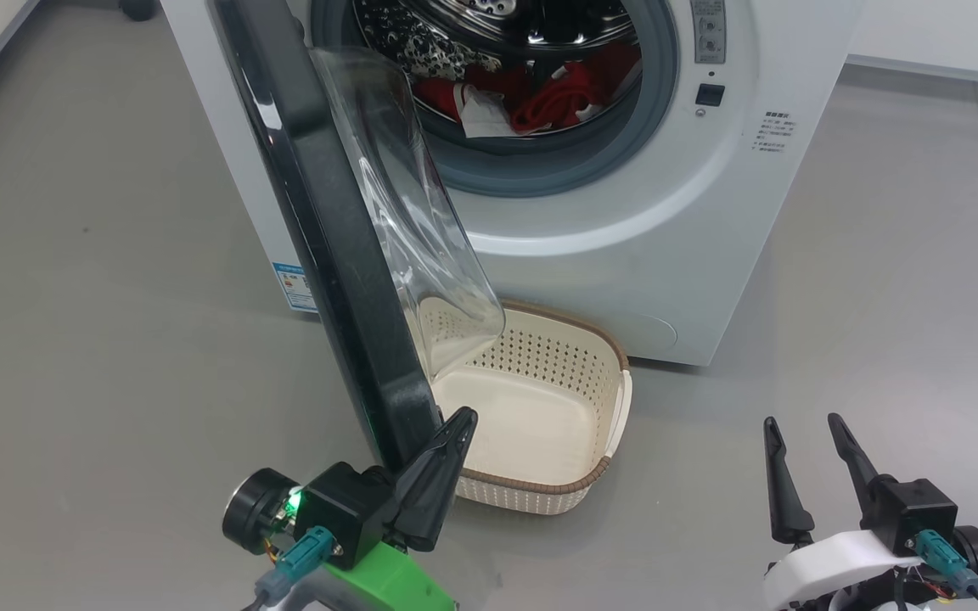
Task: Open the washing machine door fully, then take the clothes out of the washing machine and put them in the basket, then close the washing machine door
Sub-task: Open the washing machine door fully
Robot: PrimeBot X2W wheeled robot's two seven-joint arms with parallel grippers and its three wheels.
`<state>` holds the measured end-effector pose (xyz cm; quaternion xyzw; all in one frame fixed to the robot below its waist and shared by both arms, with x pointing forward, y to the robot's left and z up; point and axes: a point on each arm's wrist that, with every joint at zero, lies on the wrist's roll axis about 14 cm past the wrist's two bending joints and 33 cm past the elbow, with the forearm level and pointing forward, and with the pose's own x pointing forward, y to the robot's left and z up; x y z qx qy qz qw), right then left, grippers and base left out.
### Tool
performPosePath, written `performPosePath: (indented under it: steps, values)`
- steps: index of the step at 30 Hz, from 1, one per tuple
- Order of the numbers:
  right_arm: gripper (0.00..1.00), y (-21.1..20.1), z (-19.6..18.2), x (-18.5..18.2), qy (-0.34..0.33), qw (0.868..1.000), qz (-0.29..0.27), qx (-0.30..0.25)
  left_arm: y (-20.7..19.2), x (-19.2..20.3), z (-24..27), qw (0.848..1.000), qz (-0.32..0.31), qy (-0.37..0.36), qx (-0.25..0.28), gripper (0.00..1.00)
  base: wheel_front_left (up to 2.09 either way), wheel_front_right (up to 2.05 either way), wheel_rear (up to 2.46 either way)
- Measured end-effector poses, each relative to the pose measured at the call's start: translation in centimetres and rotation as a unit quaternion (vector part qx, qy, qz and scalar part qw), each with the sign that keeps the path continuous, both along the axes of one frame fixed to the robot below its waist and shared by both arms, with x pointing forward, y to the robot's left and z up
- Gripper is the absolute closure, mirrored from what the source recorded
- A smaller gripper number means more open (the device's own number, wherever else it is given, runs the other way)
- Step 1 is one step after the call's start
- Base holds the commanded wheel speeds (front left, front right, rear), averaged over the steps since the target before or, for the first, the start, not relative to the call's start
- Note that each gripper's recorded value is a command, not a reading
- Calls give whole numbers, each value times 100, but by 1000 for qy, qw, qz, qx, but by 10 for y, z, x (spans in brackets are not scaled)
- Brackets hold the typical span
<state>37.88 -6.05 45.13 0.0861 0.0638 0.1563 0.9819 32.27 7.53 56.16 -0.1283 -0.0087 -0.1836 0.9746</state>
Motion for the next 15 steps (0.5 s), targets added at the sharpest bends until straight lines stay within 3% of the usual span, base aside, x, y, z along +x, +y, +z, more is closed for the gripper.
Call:
performPosePath:
  steps: [15]
  values:
    - [0, -1, -9, 7, 12, 1000, -3, -1, 10, 9, -9, 1000, 23, 19, 2, 100, 0, 0, 0]
